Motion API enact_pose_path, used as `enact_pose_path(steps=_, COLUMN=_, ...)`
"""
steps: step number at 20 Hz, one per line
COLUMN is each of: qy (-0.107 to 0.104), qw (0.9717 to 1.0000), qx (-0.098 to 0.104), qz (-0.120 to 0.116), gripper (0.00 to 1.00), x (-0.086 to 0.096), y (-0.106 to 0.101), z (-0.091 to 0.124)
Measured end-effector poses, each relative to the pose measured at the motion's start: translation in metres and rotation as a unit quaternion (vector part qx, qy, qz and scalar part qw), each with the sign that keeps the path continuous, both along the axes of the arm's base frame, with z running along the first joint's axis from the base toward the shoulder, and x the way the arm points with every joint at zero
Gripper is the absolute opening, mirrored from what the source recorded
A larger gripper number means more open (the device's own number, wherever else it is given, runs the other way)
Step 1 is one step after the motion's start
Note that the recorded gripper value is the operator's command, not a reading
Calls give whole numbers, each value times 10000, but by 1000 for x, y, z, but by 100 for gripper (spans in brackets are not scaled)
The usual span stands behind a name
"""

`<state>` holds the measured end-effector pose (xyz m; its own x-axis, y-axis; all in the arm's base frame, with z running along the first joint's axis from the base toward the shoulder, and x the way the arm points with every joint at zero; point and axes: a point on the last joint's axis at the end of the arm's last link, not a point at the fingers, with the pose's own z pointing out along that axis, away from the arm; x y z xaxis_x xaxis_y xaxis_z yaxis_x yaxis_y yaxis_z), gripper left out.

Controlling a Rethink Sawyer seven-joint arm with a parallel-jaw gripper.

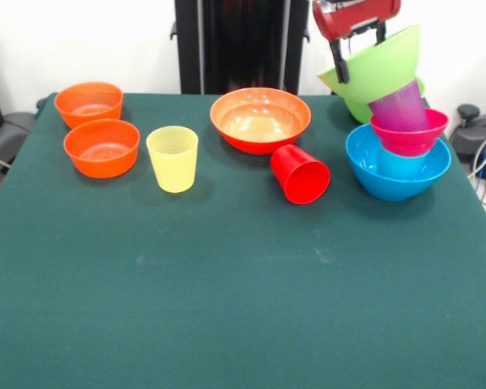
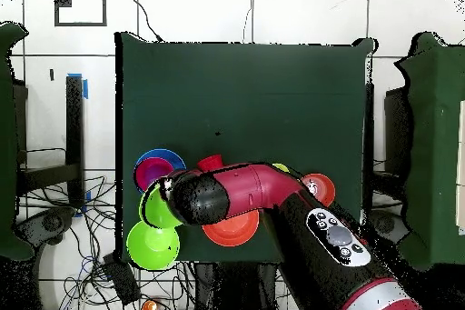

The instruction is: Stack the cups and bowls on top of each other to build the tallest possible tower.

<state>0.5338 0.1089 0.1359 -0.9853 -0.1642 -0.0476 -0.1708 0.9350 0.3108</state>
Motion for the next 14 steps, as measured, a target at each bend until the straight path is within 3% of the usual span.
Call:
enact_pose_path(steps=10, qy=8, qw=10000, qx=0, qz=-14, gripper=100, x=0, y=-1, z=1)
enact_pose_path(steps=14, qy=192, qw=9995, qx=42, qz=-244, gripper=100, x=3, y=-13, z=28)
